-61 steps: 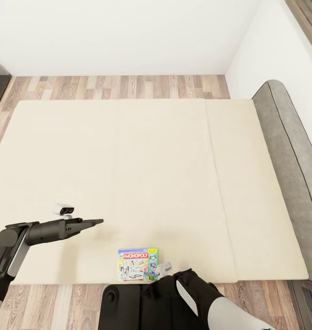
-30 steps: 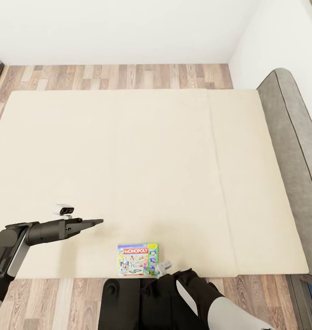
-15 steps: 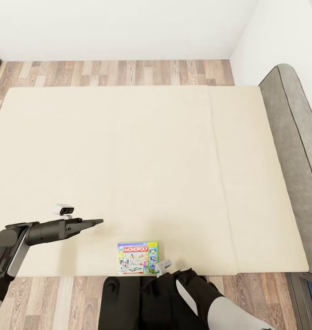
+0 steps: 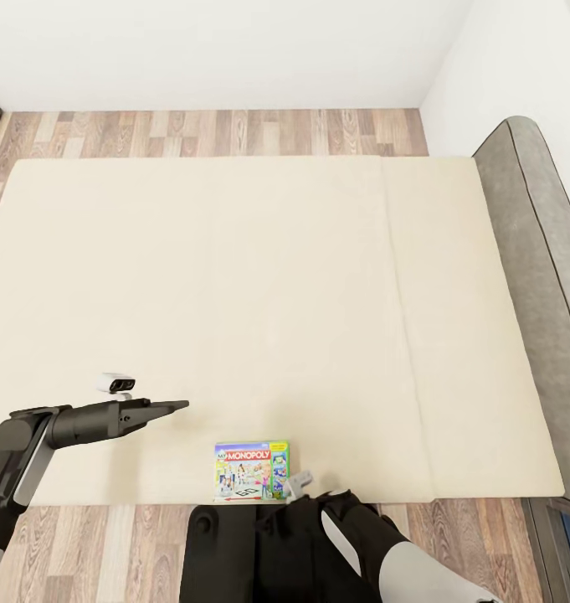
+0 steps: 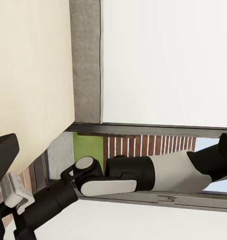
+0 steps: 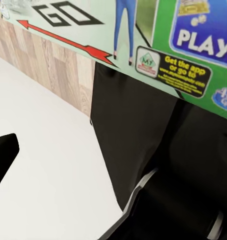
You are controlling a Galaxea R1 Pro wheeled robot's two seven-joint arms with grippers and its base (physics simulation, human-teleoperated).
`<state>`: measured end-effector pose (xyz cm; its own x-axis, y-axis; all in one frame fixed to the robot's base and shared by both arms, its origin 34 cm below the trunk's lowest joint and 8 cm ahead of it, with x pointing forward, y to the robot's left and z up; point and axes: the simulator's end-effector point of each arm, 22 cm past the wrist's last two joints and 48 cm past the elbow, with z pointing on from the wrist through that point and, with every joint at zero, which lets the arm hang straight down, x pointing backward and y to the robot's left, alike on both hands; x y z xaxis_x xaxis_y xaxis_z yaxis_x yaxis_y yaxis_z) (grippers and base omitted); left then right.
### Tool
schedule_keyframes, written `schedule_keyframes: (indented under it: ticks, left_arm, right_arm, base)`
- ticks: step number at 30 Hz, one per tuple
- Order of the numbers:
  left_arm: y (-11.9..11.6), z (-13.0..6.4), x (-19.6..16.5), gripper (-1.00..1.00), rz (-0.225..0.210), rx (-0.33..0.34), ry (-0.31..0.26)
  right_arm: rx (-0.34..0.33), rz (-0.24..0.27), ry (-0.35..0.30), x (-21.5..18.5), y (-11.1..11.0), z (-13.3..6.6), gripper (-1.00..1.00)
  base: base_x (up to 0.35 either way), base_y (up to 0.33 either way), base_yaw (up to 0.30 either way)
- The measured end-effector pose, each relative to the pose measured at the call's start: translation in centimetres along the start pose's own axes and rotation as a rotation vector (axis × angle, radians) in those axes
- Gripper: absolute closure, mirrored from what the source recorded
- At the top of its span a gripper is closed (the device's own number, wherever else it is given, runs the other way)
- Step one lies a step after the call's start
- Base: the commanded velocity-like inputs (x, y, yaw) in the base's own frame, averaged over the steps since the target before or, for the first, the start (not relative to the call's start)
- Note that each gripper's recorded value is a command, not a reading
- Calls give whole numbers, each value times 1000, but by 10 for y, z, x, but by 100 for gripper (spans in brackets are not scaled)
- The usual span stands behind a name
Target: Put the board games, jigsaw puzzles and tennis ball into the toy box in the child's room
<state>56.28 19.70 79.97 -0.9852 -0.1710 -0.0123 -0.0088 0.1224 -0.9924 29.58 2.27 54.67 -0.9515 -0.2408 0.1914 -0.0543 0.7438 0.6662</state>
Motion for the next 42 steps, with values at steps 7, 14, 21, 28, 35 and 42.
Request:
schedule_keyframes:
  ticks: [7, 14, 21, 28, 35, 42]
  left_arm:
    - [0, 0, 0, -100, 0, -1, 1]
    - [1, 0, 0, -100, 0, -3, 2]
    - [1, -1, 1, -100, -1, -6, 3]
    - [2, -1, 1, -100, -1, -6, 3]
    - [2, -1, 1, -100, -1, -6, 3]
    - [2, -1, 1, -100, -2, -6, 3]
  right_arm:
    - [1, -12, -21, -6, 1, 0, -100]
    - [1, -33, -42, -12, 4, 1, -100]
    - [2, -44, -65, -18, 3, 0, -100]
    - [1, -50, -74, -22, 5, 0, -100]
    - [8, -60, -96, -33, 5, -2, -100]
    - [51, -62, -116, -42, -2, -4, -100]
  base:
    - [0, 0, 0]
    - [0, 0, 0]
    - [0, 0, 0]
    - [0, 0, 0]
    - [0, 0, 0]
    - [0, 0, 0]
